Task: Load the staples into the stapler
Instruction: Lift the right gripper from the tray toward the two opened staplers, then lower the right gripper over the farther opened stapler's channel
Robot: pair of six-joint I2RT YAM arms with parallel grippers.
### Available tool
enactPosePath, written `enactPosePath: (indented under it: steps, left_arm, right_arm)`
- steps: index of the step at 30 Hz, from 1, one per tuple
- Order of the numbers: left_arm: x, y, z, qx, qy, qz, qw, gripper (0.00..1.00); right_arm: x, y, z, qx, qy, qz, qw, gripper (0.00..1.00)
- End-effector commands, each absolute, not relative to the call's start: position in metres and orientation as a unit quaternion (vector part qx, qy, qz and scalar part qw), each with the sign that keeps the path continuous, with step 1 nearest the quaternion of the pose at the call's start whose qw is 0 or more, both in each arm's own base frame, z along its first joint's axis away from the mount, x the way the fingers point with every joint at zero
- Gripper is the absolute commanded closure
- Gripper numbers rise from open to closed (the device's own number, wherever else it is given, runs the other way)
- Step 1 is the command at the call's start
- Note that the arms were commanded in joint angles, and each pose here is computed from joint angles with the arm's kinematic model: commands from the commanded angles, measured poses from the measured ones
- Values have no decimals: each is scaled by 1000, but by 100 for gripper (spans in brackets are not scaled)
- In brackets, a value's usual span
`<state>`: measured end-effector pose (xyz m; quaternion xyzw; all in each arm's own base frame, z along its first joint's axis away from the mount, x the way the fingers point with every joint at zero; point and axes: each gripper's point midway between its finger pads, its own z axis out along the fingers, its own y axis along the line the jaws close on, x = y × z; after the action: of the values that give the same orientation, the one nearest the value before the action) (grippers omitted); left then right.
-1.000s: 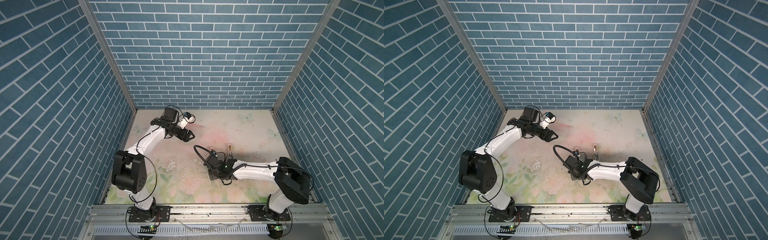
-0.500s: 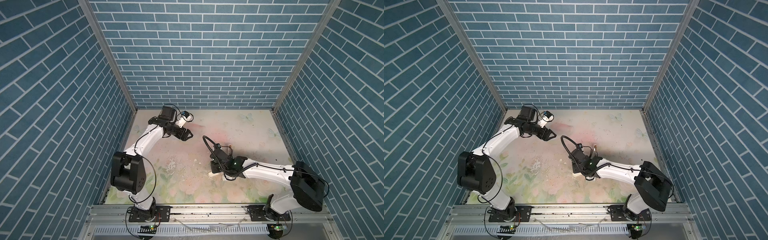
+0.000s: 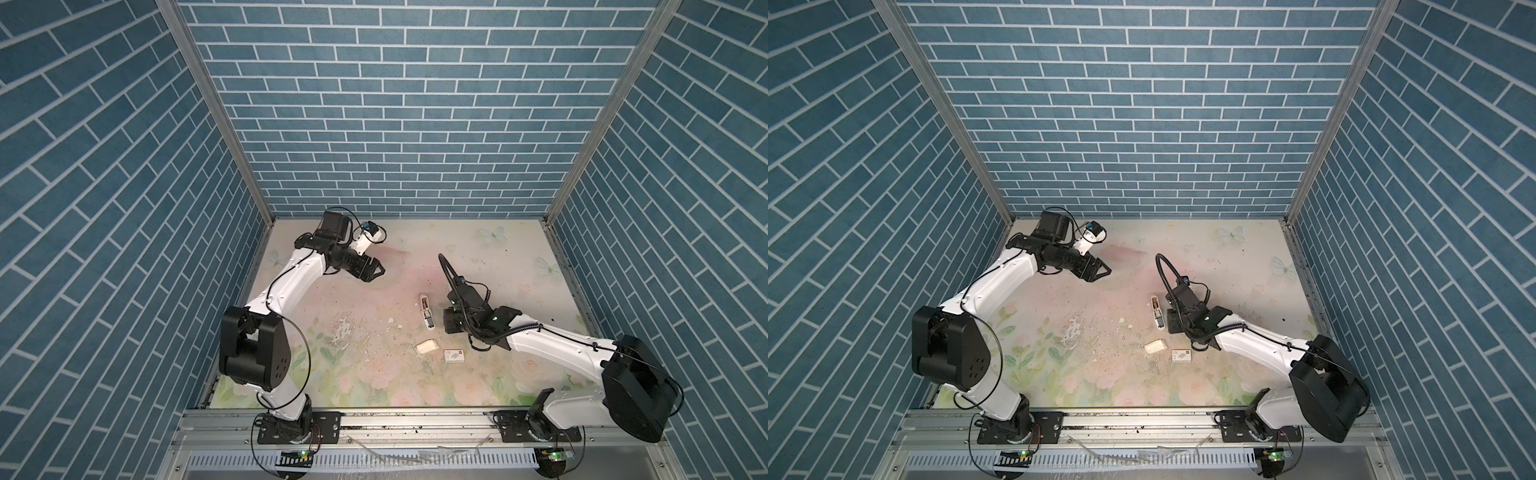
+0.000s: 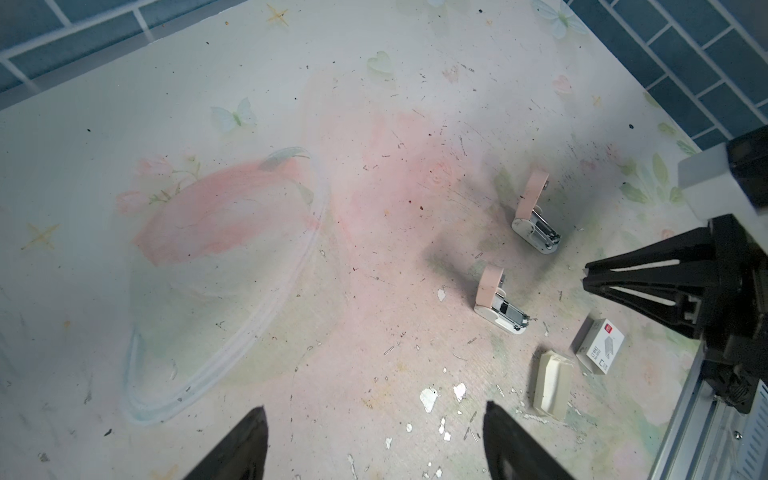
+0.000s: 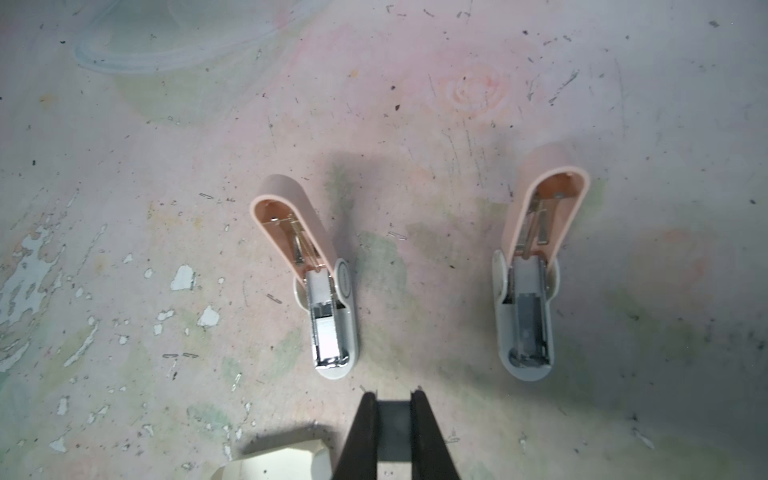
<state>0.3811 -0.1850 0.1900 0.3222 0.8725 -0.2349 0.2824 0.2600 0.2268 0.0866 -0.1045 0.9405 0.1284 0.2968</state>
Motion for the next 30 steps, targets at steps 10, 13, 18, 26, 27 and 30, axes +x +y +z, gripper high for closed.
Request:
enactPosePath:
  steps: [10, 13, 18, 26, 27, 30]
  left_arm:
    - [377, -183, 193, 325, 871, -238, 282, 18]
    - [378, -182, 192, 325, 871, -234, 283, 18]
    - [378, -182, 190, 326, 872, -234, 281, 17]
    - [379, -182, 186, 327, 873, -234, 275, 18]
    - [378, -182, 186, 328, 873, -235, 275, 17]
    - [378, -182, 185, 328, 873, -235, 273, 18]
  right_arm:
    - [280, 195, 80, -110, 936, 122, 311, 91]
    - [285, 189, 79, -108, 936, 126, 311, 91]
    - [293, 183, 75, -108, 934, 134, 312, 91]
    - [301, 185, 66, -127, 932, 146, 306, 91]
    - [302, 184, 65, -127, 933, 144, 305, 91]
    - [304, 184, 62, -131, 933, 145, 302, 91]
